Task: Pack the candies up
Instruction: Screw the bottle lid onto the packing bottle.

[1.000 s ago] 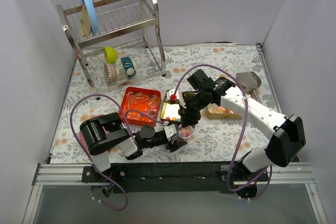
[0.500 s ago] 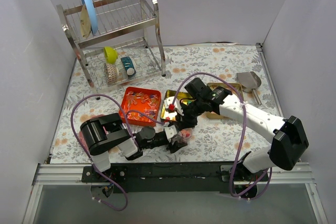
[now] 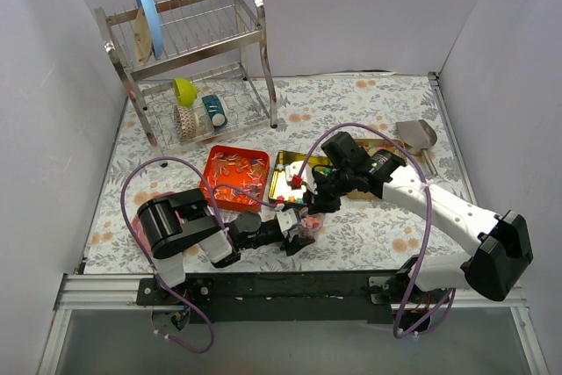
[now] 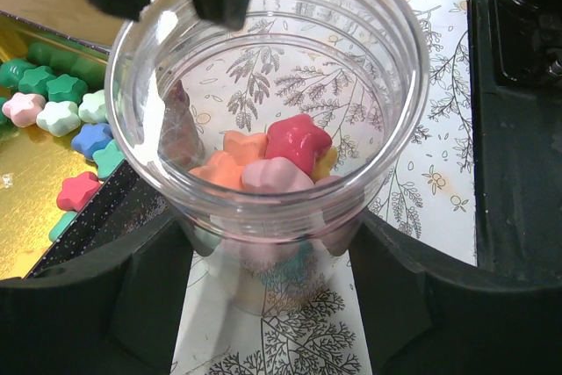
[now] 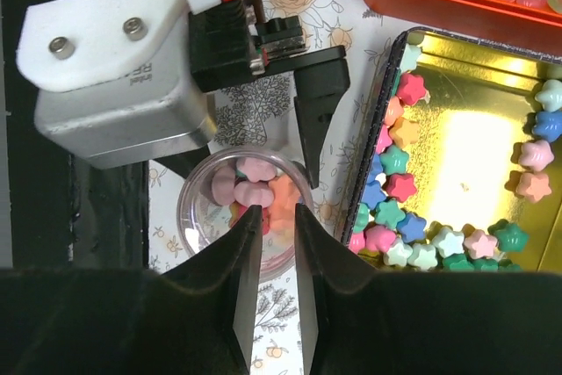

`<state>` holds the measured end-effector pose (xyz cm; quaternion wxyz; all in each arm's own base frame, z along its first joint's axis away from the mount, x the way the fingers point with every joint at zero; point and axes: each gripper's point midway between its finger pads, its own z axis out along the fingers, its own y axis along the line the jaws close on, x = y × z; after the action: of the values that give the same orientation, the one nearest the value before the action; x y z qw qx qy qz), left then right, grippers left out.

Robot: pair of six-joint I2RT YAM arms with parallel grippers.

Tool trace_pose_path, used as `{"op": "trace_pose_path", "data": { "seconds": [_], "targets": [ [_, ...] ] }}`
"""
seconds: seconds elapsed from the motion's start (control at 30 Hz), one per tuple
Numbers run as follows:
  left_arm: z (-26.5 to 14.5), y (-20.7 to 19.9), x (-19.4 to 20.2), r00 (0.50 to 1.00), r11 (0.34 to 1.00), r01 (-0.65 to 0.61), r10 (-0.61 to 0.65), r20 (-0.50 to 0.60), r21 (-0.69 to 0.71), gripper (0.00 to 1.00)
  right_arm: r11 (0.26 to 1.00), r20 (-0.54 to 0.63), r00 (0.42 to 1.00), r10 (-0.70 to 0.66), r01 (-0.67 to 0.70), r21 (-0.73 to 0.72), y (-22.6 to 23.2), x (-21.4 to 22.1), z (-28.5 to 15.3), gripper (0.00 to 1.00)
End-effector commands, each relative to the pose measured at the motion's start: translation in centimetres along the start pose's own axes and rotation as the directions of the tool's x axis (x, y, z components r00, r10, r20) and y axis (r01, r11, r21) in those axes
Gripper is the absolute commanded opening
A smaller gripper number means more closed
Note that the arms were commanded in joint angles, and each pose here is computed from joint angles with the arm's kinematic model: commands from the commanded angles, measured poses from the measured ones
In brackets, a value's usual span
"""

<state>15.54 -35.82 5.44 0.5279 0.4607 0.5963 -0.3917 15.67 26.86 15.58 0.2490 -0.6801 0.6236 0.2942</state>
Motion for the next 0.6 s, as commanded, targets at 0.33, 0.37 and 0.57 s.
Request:
{"op": "trace_pose_path", "data": {
  "seconds": [0.33, 0.37, 0.57],
  "targets": [
    [-1.5, 0.4, 5.6, 0.979, 0.999, 0.008, -0.016, -0.203, -0.04, 0.0, 0.994, -0.148, 0.989, 0.02, -0.035, -0.099, 3.2, 6.5, 1.4, 0.27],
    [-1.5, 0.5, 5.6, 0.979, 0.999, 0.007, -0.016, -0.204, -0.043, 0.0, 0.993, -0.171, 0.985, 0.02, -0.039, -0.108, 3.5, 7.2, 1.4, 0.27],
    [-1.5, 0.7, 5.8, 0.978, 0.998, 0.008, -0.02, -0.209, -0.057, 0.0, 0.992, -0.218, 0.976, 0.004, -0.032, -0.123, 5.0, 9.4, 0.7, 0.25]
  ]
}}
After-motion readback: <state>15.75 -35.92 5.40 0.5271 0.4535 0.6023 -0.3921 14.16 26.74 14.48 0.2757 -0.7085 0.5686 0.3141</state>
